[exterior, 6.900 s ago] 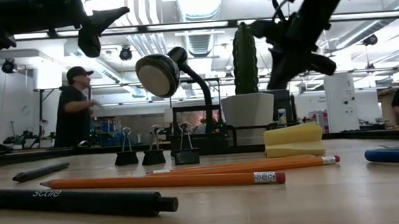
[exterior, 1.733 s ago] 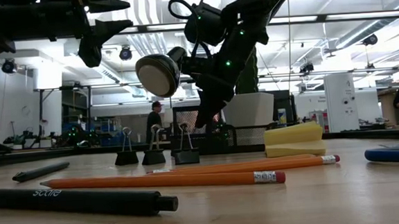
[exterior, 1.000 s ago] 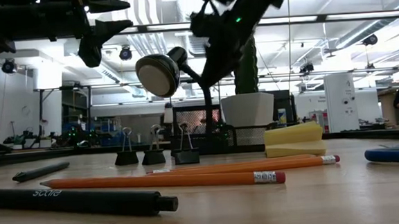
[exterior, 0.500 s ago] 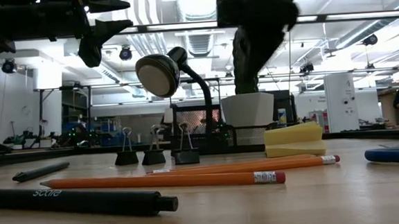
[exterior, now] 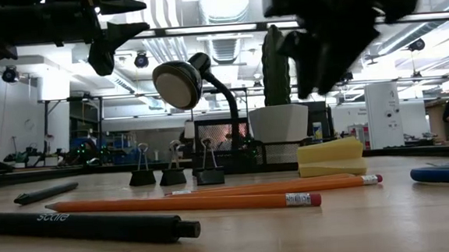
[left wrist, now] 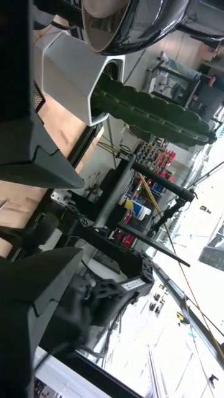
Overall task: Pick and place office supplies into organizer
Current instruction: Put the yellow sticky notes into the black desk organizer
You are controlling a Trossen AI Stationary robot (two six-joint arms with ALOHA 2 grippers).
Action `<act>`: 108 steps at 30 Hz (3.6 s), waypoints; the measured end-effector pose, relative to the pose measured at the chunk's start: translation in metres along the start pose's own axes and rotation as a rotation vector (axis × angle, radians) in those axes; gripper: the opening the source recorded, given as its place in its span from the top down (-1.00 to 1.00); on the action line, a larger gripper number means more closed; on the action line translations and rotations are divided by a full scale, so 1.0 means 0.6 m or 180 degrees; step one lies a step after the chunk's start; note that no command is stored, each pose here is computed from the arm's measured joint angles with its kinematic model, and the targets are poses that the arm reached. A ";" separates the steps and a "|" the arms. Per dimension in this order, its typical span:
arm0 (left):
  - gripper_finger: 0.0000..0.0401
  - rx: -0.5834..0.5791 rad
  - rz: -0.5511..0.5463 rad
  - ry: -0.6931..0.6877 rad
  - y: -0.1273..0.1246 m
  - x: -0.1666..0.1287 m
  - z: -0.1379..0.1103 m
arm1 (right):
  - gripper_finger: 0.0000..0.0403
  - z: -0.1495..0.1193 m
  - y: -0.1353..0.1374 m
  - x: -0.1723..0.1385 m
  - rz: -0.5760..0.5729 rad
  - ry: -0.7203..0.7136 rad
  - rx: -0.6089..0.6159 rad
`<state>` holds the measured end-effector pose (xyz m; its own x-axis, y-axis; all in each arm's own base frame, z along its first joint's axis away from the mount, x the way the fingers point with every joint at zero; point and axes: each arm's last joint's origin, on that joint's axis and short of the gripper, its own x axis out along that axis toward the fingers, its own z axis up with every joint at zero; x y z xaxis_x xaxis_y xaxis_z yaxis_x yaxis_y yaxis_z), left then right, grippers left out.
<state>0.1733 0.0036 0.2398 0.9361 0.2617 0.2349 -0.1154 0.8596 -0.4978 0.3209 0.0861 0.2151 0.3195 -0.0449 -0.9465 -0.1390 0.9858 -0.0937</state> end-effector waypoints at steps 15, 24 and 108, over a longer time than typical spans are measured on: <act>0.26 0.0007 0.0011 0.0023 0.001 0.000 -0.001 | -0.02 -0.066 -0.007 0.073 -0.0438 0.0151 0.0464; 0.26 0.0007 0.0014 0.0021 0.001 0.000 -0.001 | -0.02 -0.071 -0.008 0.086 -0.0427 0.0021 0.0430; 0.26 -0.0047 0.0060 0.0108 0.004 0.005 -0.011 | 0.96 -0.056 -0.084 0.030 -0.0845 -0.0438 -0.0011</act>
<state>0.1779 0.0036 0.2338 0.9446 0.2626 0.1972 -0.1283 0.8479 -0.5144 0.3020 0.0301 0.1924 0.4691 -0.2786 -0.8380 -0.0366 0.9420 -0.3336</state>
